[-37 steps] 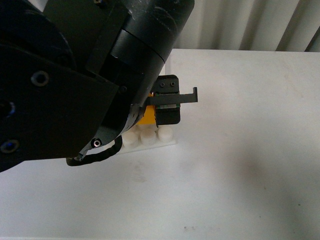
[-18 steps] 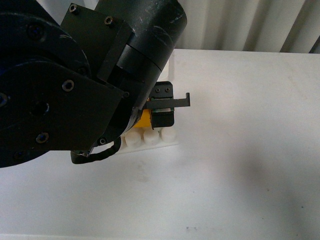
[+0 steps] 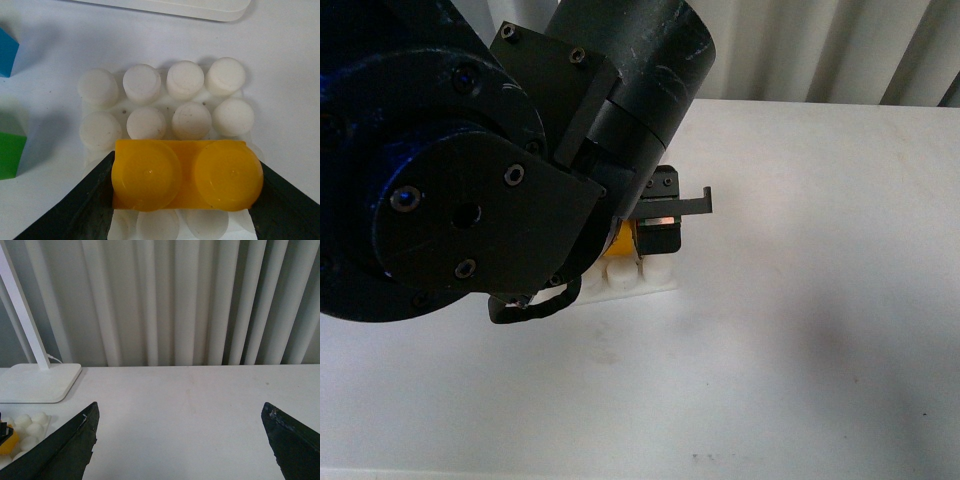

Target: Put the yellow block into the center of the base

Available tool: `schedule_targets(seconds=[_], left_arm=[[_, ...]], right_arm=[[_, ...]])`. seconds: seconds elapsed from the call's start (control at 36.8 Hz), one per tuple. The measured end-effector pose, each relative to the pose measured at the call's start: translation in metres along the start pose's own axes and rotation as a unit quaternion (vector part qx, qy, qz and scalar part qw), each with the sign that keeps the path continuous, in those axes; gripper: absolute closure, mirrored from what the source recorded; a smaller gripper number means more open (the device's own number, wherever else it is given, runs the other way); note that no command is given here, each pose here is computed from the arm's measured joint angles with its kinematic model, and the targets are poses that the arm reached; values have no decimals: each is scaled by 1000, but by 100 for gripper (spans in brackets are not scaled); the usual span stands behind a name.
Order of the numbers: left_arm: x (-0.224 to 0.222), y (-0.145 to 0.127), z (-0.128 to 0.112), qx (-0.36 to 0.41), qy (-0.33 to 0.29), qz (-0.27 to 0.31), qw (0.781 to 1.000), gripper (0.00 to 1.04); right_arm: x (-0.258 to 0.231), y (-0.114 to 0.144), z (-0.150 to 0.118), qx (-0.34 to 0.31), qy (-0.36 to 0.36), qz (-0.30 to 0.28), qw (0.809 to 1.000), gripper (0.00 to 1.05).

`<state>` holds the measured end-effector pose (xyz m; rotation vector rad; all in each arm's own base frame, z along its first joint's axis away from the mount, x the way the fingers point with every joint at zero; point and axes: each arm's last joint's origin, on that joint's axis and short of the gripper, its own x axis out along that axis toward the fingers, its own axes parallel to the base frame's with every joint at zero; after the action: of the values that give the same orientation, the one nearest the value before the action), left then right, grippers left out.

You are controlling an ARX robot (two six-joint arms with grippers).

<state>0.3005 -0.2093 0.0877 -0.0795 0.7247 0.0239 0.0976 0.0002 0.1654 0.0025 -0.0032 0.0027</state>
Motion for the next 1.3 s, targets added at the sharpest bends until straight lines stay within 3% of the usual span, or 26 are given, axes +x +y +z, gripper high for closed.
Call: schedule_targets(seconds=[1.3], left_arm=[[2,0,-7,-28,-1,-10,1000,39]], right_arm=[[0,0,0,0,0,0,1000,9]])
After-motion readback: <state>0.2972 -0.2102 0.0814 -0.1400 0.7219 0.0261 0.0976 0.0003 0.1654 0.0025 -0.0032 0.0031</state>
